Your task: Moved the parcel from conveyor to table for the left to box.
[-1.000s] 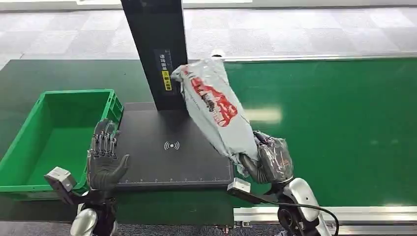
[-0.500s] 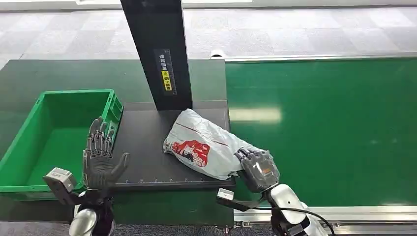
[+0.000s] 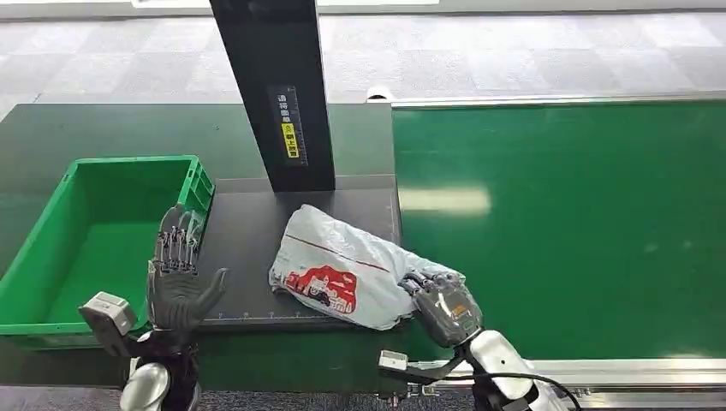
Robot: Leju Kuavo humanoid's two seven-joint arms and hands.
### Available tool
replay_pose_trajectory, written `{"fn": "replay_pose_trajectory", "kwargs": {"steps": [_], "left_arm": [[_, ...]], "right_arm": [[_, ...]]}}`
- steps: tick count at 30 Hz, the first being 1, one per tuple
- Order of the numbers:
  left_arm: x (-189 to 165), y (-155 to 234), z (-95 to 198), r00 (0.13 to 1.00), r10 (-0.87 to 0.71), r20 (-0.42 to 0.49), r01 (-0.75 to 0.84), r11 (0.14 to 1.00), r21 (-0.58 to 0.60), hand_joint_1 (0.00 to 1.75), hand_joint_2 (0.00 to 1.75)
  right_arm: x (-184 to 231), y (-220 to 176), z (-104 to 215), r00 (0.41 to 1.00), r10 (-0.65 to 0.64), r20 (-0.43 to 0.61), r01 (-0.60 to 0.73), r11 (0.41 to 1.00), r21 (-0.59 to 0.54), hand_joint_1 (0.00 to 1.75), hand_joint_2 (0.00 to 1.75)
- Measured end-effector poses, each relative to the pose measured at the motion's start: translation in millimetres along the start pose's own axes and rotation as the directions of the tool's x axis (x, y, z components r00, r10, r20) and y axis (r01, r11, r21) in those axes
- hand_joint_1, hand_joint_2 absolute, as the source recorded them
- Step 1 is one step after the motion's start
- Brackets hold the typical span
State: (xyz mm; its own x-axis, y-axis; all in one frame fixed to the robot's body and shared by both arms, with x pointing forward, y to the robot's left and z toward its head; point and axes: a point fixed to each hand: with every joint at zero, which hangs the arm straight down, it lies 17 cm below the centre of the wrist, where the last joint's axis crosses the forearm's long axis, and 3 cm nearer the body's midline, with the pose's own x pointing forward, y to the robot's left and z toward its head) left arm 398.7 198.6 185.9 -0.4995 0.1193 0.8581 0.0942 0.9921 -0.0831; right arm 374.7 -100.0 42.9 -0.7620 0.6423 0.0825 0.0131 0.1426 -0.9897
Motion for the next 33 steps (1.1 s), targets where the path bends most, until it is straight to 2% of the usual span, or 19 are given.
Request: {"fn": "replay_pose_trajectory", "kwargs": {"steps": [3,7,18,19,20,28,29,33], "left_arm": [[0,-1,1,1.000,0.024,0.005,-0.024,1.000,-0.004,0.00,1.75],[-3,-3,2,0.999,0.044,-0.001,-0.044,0.999,-0.012,0.00,1.75],[-9,-4,3,0.998,0.063,-0.014,-0.063,0.998,-0.014,0.00,1.75],[-9,-4,3,0.998,0.062,-0.015,-0.062,0.998,-0.014,0.00,1.75],[-10,-4,3,0.998,0.062,-0.016,-0.062,0.998,-0.014,0.00,1.75],[-11,-4,5,0.998,0.061,-0.022,-0.061,0.998,-0.016,0.00,1.75],[-11,-5,5,0.998,0.059,-0.022,-0.060,0.998,-0.017,0.00,1.75],[-12,-6,5,0.998,0.048,-0.026,-0.049,0.999,-0.018,0.00,1.75]], "right_arm": [[13,-1,1,0.997,-0.058,0.052,0.059,0.998,-0.018,1.75,1.75],[17,-3,1,0.994,-0.081,0.073,0.083,0.996,-0.026,1.75,1.75],[17,-5,0,0.994,-0.066,0.089,0.070,0.997,-0.043,1.73,1.75],[16,-5,0,0.994,-0.066,0.088,0.070,0.997,-0.042,0.28,1.75],[16,-5,0,0.994,-0.064,0.086,0.067,0.997,-0.043,0.00,1.75],[-5,-15,-4,1.000,-0.002,0.008,0.002,0.996,-0.093,0.00,1.75],[-9,-18,-5,1.000,0.005,-0.004,-0.006,0.995,-0.104,0.00,0.00],[-17,-26,-8,1.000,0.015,-0.026,-0.018,0.991,-0.134,0.00,0.00]]}}
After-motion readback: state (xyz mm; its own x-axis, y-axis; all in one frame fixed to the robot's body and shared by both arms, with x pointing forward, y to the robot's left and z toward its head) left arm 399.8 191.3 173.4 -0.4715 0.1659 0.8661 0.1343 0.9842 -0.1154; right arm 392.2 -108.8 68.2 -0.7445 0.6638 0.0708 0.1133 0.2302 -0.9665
